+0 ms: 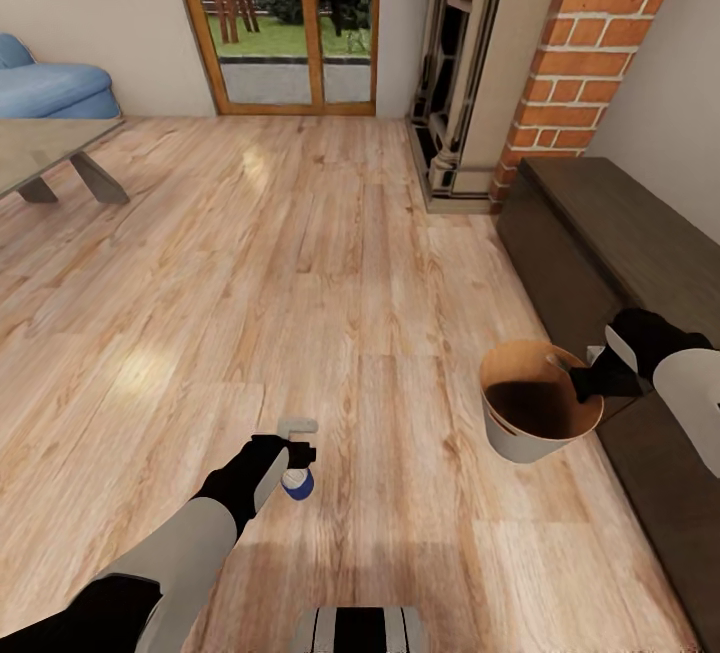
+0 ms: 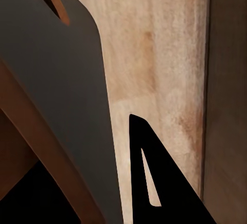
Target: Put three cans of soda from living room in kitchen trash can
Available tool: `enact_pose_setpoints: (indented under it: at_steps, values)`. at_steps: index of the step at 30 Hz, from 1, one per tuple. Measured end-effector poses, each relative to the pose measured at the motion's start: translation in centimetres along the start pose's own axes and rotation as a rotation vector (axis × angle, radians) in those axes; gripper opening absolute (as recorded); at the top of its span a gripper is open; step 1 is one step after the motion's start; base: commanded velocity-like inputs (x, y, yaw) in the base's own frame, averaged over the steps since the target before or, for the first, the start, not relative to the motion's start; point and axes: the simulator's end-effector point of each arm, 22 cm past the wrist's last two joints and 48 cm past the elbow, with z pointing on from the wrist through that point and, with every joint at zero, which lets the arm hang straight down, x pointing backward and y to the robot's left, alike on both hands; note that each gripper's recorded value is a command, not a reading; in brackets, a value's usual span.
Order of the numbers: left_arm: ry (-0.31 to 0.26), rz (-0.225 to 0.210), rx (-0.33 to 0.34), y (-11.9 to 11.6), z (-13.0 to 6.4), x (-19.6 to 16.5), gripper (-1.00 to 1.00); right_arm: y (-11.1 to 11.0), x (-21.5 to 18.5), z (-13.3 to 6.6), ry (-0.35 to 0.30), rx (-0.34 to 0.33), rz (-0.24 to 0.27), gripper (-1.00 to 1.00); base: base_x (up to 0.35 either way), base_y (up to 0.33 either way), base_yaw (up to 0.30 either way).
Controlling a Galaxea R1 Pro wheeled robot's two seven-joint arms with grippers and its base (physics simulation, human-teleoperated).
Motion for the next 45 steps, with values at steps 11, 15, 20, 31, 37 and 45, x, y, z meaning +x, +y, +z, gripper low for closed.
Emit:
enact_pose_setpoints:
  at_steps: [11, 15, 20, 31, 37, 45]
  values:
    - [0.012, -0.003, -0.001, 0.0, 0.7, 0.6, 1.0, 0.1, -3.0, -2.7, -0.02, -0.014, 0.025, -1.0, 0.0, 0.0, 0.0]
    - [0.019, -0.003, 0.0, 0.0, 1.0, 0.9, 1.0, 0.8, -3.2, -2.7, -0.01, -0.008, 0.009, -1.0, 0.056, 0.0, 0.0]
    - [0.026, -0.001, 0.0, -0.1, 1.3, 1.3, 1.0, 1.1, -3.3, -2.4, -0.004, 0.003, -0.007, -1.0, 0.13, 0.0, 0.0]
    - [0.055, -0.001, -0.002, -0.1, 2.5, 2.7, 1.0, 1.3, -2.7, -0.3, 0.03, 0.009, -0.012, -1.0, 0.015, 0.0, 0.0]
    - [0.089, -0.003, -0.003, 0.0, 3.9, 4.4, 1.0, 1.6, -2.3, 1.9, 0.062, 0.016, -0.018, -1.0, 0.0, 0.0, 0.0]
    - [0.104, -0.004, -0.002, 0.0, 4.5, 5.2, 1.0, 1.9, -2.0, 2.9, 0.078, 0.01, -0.015, -1.0, 0.0, 0.0, 0.0]
